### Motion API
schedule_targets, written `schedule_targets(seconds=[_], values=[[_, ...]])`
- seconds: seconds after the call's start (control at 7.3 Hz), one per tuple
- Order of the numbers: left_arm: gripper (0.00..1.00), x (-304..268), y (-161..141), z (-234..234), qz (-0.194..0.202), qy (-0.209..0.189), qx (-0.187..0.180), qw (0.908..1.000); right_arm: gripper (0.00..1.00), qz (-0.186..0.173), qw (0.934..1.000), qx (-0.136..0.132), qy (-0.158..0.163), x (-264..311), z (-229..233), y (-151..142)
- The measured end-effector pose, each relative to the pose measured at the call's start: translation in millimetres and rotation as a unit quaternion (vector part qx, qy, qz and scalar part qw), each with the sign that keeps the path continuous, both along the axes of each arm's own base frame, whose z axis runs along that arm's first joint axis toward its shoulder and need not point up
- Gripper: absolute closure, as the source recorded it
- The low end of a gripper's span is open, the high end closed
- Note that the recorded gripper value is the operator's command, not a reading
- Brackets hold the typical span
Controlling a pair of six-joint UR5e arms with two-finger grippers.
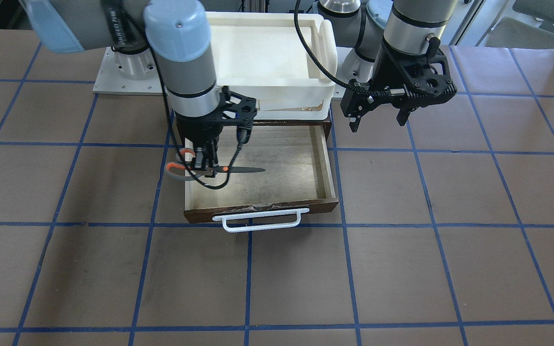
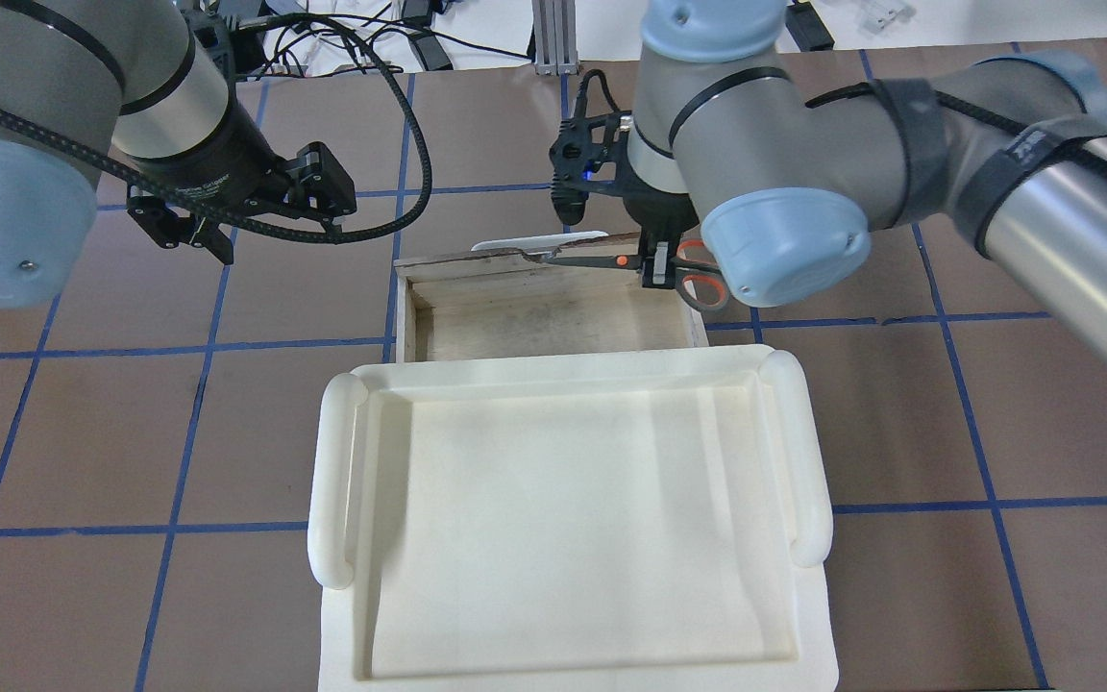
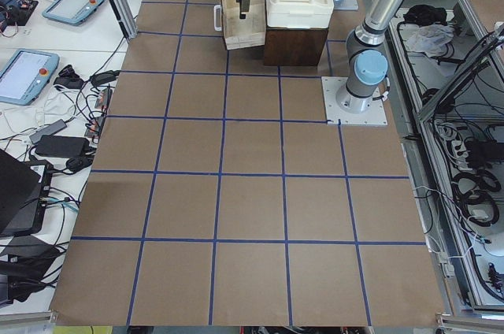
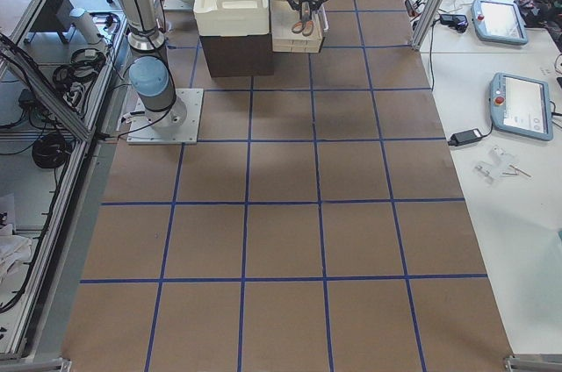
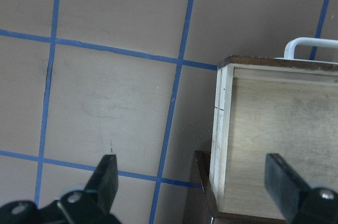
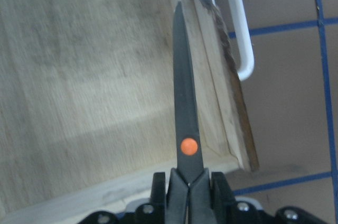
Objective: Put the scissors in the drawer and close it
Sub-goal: 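Lift the scissors with the right gripper and carry toward the drawer, then lower the scissors into the drawer and open the right gripper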
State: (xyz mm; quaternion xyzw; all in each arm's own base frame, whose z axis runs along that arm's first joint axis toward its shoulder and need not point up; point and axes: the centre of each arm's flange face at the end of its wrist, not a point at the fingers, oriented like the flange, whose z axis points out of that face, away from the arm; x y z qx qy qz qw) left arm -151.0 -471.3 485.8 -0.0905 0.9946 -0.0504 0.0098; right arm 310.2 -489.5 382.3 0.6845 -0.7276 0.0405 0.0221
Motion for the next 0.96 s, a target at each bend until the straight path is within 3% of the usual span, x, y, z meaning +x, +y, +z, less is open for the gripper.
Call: schedule_targets(seconds=[0.41, 0.96], values=[[0.00, 0.4, 0.5, 0.5, 0.000, -0.002, 0.000, 1.0000, 1.00, 0.061, 0.9981, 0.009, 0.000, 69.0, -15.9, 34.1], [0.00, 0.4, 0.4, 0.2, 0.000, -0.002, 0.000, 1.0000, 1.00, 0.073, 0.9968, 0.031, 0.010, 91.5, -48.8, 39.6]])
